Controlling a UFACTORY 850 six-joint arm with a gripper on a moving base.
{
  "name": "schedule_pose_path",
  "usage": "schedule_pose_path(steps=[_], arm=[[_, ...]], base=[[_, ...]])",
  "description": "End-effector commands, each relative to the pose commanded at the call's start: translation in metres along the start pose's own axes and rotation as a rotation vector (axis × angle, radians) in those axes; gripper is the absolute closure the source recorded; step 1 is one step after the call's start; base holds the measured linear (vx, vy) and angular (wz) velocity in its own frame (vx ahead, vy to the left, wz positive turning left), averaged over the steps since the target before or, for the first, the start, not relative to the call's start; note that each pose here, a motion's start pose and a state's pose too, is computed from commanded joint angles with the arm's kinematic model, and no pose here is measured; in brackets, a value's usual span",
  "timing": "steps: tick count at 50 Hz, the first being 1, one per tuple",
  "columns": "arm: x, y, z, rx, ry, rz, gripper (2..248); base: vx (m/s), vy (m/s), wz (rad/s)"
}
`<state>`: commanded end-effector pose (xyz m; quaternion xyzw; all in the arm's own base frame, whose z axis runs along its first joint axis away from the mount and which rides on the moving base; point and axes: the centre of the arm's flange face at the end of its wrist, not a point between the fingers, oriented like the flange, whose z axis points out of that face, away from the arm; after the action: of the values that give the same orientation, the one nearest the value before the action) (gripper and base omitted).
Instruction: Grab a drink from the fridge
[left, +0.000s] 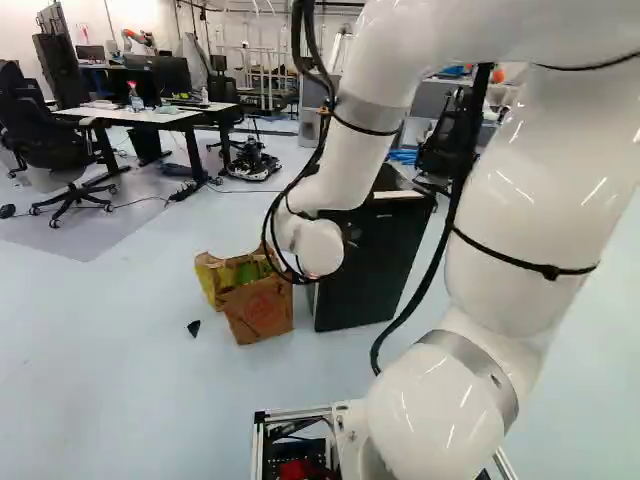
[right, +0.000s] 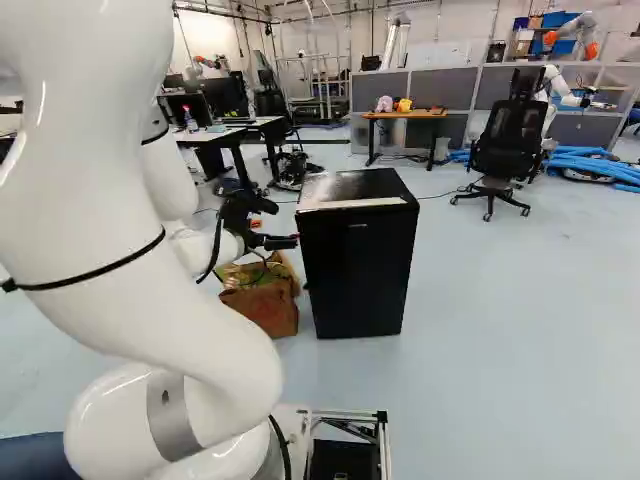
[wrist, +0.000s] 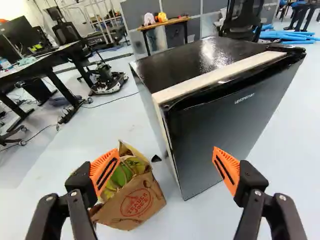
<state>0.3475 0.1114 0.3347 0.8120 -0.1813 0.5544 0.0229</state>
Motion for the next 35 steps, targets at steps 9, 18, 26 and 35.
schedule_pose_path(steps=[9,18,26,35], arm=[[-0.005,-0.006,0.009,-0.028,0.024,-0.001,3],[-0.011,-0.010,0.016,-0.056,0.049,-0.004,3],[-0.016,-0.013,0.022,-0.081,0.072,-0.007,3],[-0.022,-0.016,0.028,-0.109,0.099,-0.013,3]], base=[[0.000,0.000,0.000],[0.000,0.000,0.000],[0.000,0.000,0.000],[0.000,0.000,0.000]])
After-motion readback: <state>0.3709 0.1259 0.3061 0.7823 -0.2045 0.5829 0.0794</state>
